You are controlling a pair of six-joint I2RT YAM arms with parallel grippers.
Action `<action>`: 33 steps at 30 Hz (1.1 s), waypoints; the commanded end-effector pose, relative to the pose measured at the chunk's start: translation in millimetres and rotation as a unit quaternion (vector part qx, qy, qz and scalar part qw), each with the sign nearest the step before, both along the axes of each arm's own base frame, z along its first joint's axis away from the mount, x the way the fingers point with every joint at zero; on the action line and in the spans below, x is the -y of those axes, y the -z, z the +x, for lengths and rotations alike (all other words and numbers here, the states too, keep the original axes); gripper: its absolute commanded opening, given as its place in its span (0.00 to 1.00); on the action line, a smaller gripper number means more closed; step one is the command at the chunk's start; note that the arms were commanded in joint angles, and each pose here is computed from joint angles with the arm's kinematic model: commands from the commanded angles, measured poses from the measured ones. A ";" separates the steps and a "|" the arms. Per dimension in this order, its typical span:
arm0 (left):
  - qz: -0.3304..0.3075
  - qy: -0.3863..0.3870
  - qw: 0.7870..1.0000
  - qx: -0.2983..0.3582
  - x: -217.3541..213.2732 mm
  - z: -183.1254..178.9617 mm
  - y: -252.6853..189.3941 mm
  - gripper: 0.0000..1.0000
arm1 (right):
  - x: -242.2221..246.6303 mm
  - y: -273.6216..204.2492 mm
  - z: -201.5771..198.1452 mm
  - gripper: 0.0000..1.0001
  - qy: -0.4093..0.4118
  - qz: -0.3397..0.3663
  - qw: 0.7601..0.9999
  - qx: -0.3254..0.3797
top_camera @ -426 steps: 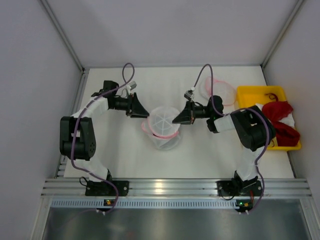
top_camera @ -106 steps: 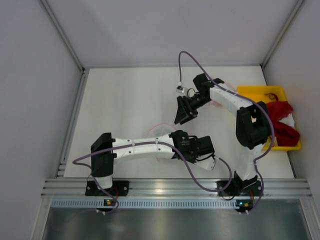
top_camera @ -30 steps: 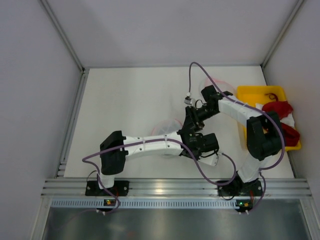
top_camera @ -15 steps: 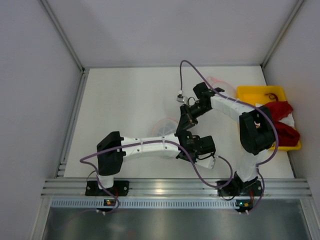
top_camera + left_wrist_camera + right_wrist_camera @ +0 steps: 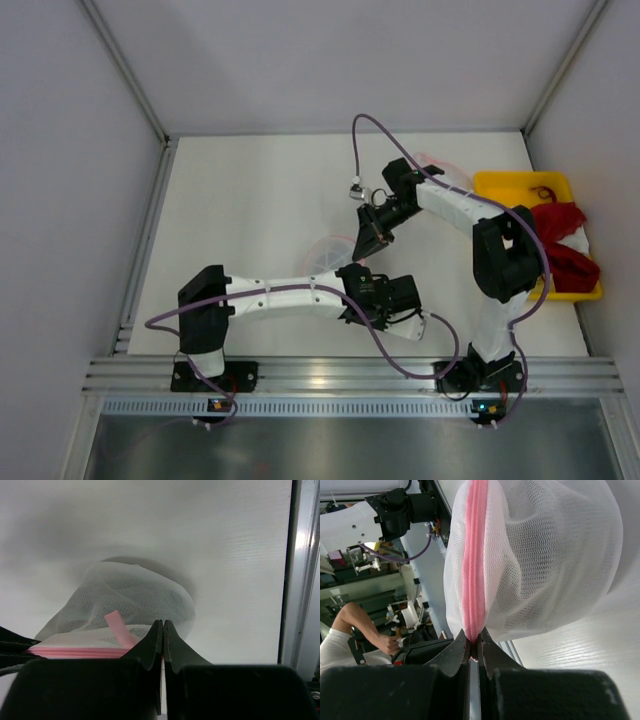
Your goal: Place the bra in the laundry bag and zip it closed
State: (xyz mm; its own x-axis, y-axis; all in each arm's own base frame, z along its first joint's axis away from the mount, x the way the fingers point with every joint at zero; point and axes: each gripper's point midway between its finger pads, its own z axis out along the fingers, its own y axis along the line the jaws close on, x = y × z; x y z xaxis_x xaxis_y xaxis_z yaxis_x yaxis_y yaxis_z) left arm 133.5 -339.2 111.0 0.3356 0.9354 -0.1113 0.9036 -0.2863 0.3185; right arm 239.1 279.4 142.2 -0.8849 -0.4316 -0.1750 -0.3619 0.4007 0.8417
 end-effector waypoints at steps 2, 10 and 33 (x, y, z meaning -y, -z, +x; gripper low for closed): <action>-0.008 -0.007 0.994 -0.107 -13.5 -50.5 1.2 0.00 | -0.6 -7.6 37.3 0.00 -0.005 0.014 0.994 0.109; -0.023 -0.016 0.997 -0.072 -15.5 -36.2 -11.8 0.29 | -1.2 -9.7 28.7 0.00 -0.009 0.026 0.994 0.101; -0.306 -0.346 0.867 -0.184 -39.4 110.9 -108.5 0.80 | 9.4 27.5 24.5 0.60 0.018 -0.015 0.996 0.081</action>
State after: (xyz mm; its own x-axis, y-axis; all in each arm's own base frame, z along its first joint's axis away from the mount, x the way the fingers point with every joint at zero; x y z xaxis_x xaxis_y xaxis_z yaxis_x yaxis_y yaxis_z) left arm 236.2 -309.1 209.2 -0.3305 0.7423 -0.5829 0.9178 0.3968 -0.0151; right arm 250.4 272.5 110.7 -0.8764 -0.4192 -0.2371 -0.4207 0.4266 0.8006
